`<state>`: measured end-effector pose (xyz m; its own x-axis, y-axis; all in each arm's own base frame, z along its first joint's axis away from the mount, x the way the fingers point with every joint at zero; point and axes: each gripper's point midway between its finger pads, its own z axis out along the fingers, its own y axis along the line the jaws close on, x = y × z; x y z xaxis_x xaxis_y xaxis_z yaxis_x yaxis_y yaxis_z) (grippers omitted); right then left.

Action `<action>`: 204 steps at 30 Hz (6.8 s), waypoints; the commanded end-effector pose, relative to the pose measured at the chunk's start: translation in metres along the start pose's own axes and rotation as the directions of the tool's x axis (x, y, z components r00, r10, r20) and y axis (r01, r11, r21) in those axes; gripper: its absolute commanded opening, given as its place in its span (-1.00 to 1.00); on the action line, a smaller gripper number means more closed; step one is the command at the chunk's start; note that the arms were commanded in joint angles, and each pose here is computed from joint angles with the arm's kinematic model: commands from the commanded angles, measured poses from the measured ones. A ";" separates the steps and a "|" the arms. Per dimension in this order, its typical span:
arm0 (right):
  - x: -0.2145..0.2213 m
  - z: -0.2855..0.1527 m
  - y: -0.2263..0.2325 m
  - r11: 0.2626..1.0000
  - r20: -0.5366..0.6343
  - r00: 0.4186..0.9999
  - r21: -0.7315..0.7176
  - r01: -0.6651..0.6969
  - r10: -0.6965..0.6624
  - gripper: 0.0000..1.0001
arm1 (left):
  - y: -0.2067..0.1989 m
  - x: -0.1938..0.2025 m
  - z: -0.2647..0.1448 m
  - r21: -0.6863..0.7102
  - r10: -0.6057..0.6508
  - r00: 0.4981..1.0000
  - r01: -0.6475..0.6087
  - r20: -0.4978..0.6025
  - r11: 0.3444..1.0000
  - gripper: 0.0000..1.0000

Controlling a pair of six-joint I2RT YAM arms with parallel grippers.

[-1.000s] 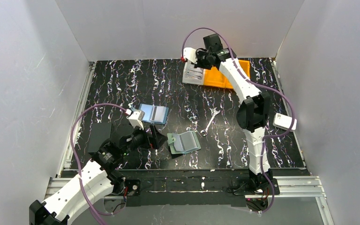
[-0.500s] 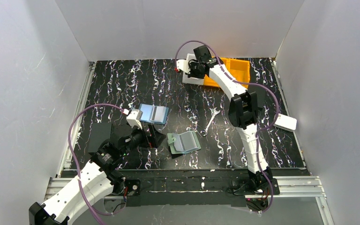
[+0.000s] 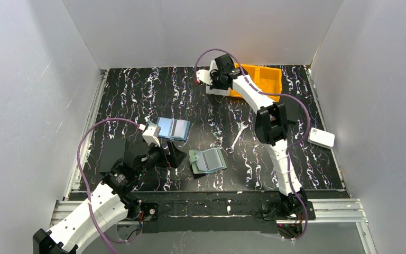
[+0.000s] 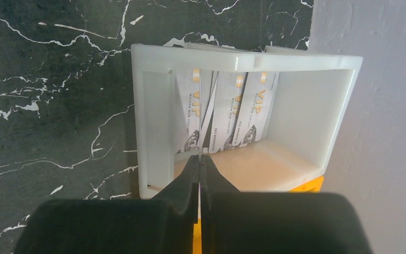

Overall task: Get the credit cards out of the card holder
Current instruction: Place the credit card in the storage box, then remove the credit card from the card holder.

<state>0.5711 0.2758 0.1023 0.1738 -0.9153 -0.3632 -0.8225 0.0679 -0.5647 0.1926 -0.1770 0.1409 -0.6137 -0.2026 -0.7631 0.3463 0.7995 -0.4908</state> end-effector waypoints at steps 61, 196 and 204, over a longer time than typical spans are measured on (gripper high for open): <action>-0.012 -0.243 0.216 0.339 0.250 0.229 -0.657 -0.674 0.941 0.14 | -0.090 0.059 0.093 -0.321 -0.021 0.928 -0.107 -0.372 0.941 0.39; -0.110 -0.222 0.328 0.191 -0.001 0.454 -0.906 -0.378 0.891 0.38 | -0.016 0.122 0.077 -0.135 -0.387 0.863 0.362 -0.325 0.922 -0.11; -0.103 -0.221 0.325 0.202 0.010 0.445 -0.901 -0.384 0.895 0.38 | -0.019 0.118 0.077 -0.122 -0.419 0.848 0.402 -0.323 0.908 -0.10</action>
<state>0.1652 0.3051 0.1037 -0.7029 -0.3586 -0.6143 -0.6737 0.0584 0.7367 0.1686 -0.2707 0.0355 -0.8985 -0.3031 -0.3176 0.0181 0.6972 -0.7166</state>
